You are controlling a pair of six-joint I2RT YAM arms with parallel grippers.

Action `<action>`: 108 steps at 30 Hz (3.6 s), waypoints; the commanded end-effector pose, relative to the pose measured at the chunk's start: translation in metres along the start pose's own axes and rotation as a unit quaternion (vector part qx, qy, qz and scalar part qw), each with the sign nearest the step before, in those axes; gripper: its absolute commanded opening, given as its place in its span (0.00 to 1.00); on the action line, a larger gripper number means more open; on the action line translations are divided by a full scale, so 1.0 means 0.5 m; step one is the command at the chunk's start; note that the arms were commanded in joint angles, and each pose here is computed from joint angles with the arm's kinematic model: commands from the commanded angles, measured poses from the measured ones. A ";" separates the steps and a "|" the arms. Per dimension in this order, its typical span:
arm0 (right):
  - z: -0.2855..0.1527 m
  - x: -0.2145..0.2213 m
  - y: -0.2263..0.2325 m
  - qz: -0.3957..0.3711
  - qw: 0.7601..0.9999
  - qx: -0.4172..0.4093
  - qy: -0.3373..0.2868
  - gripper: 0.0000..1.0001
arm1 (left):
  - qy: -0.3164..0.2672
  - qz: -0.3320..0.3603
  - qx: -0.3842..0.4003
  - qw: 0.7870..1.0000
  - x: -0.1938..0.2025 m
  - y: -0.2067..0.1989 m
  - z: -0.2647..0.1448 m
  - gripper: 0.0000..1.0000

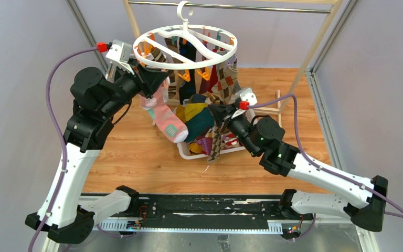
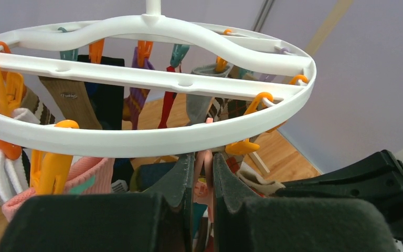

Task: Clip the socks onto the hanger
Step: Pick up the sock from the bin, then clamp the sock onto the hanger.

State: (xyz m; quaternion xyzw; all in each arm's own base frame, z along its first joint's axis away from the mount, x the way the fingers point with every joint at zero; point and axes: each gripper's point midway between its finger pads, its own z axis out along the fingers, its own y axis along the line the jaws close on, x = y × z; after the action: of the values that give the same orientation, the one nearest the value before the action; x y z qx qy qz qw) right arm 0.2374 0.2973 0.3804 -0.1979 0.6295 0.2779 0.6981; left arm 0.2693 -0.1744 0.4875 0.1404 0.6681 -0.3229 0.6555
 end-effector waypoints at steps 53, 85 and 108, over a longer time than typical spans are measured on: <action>0.104 -0.152 0.161 0.047 0.957 0.032 -0.283 0.00 | -0.011 -0.111 -0.025 0.993 0.012 0.001 -0.010 0.02; 0.135 -0.064 0.170 0.189 0.957 -0.085 -0.202 0.00 | -0.023 -0.096 0.004 0.995 -0.014 -0.022 -0.015 0.02; 0.123 -0.098 0.155 0.391 0.832 -0.346 -0.187 0.00 | -0.011 -0.087 0.056 0.995 -0.009 -0.056 -0.012 0.01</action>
State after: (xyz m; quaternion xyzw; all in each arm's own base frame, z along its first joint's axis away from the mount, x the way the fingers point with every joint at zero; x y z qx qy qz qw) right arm 0.2482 0.4000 0.4087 -0.1018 0.4319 0.7165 0.5383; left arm 0.2600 -0.1869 0.4863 0.0888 0.6680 -0.4041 0.6185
